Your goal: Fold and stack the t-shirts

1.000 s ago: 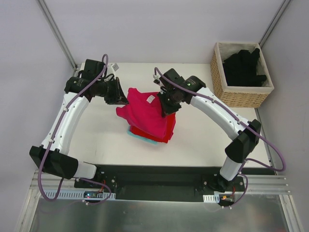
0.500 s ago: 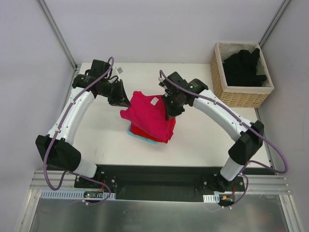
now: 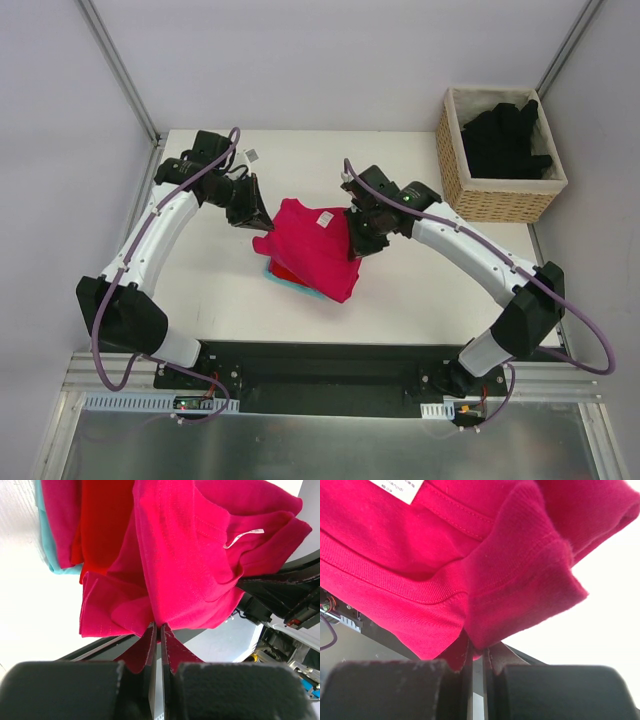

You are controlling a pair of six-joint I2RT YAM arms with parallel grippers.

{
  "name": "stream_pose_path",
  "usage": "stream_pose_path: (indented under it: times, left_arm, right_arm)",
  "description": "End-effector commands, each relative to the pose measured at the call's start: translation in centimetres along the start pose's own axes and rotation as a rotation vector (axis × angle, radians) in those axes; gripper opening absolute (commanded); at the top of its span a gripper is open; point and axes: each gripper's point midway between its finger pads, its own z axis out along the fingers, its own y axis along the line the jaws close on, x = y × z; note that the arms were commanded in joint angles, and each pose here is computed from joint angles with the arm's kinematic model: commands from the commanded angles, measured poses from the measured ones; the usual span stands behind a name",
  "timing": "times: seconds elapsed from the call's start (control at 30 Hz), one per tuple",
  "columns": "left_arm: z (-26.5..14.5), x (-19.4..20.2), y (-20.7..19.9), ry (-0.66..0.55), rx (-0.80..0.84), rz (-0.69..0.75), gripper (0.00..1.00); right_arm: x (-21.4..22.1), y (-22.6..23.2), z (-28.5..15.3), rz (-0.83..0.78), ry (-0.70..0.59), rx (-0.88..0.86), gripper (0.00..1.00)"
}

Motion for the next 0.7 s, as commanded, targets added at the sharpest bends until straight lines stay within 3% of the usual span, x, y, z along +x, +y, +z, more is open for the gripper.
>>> stream_pose_path:
  times: [0.0,0.23,0.67]
  left_arm:
    - [-1.0,-1.1,-0.5,-0.050,-0.004,0.012,0.00]
    - [-2.3,-2.1,-2.0,-0.065,0.004,0.006,0.00]
    - [-2.8,3.6,1.3,-0.059,-0.066,-0.039,0.00]
  right_arm:
    - [1.0,-0.7,-0.4,0.013,0.048,0.024,0.01]
    - [1.3,0.3,-0.5,0.050,0.059,-0.015,0.01]
    - [3.7,1.3,-0.5,0.065,0.051,-0.032,0.01]
